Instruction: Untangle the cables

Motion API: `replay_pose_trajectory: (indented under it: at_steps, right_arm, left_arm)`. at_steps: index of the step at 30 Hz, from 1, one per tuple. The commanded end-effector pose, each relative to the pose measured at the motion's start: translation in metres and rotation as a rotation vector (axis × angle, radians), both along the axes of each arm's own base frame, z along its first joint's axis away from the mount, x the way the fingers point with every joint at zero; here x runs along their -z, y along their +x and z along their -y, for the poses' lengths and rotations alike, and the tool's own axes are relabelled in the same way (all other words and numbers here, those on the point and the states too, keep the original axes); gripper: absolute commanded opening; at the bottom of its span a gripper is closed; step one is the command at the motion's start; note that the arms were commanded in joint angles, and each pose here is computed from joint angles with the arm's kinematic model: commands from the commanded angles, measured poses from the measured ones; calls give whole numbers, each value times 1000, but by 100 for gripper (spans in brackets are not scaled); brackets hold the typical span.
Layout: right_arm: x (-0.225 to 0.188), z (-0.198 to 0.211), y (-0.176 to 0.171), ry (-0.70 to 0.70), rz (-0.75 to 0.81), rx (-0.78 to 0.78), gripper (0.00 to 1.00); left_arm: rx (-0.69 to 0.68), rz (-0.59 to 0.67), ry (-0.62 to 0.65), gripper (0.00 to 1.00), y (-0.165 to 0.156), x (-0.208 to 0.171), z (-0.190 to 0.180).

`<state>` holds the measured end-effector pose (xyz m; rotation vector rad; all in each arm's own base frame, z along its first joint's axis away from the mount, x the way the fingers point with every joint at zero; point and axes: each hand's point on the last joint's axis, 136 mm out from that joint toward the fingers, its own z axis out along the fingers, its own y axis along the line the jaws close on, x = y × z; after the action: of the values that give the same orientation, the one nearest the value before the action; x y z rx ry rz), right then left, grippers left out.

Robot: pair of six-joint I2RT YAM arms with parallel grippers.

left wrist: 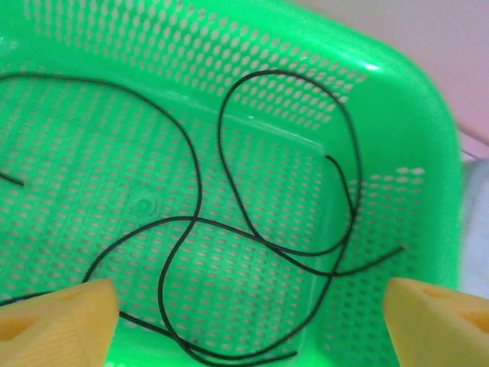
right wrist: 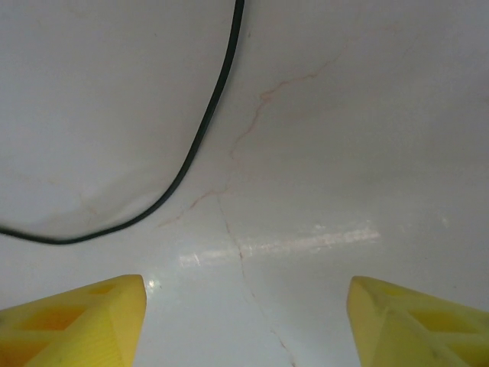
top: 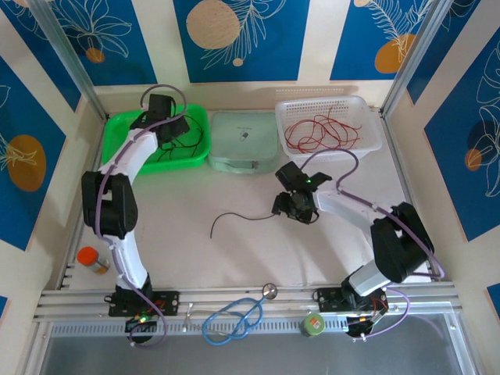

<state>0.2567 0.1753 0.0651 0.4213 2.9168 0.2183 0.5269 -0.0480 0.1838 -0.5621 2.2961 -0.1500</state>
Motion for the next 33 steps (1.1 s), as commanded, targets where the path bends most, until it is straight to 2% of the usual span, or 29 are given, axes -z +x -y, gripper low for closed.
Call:
replay_pose_trajectory:
  at_steps: [1,10,16,19,24,27,30,33]
  right_arm:
    - [2,0,1,-71,-28,74,72]
    - [26,-27,19,-77,-81,137,71]
    - [40,-31,30,-102,-94,173,66]
    - [46,-34,33,-108,-101,180,58]
    - [58,-43,34,-82,-125,171,23]
    - [60,-45,32,-80,-125,166,9]
    - [57,-46,32,-79,-116,151,0]
    - [52,-50,32,-59,-100,125,0]
  left_arm:
    - [114,139,-25,98,-8,-74,10]
    - [306,243,-49,100,-41,-143,34]
    - [399,287,-73,100,-73,-173,45]
    - [437,315,-82,100,-92,-187,49]
    - [464,355,-87,100,-124,-205,49]
    - [473,375,-93,100,-142,-212,48]
    - [486,381,-102,99,-157,-215,49]
    - [506,374,-117,96,-169,-215,51]
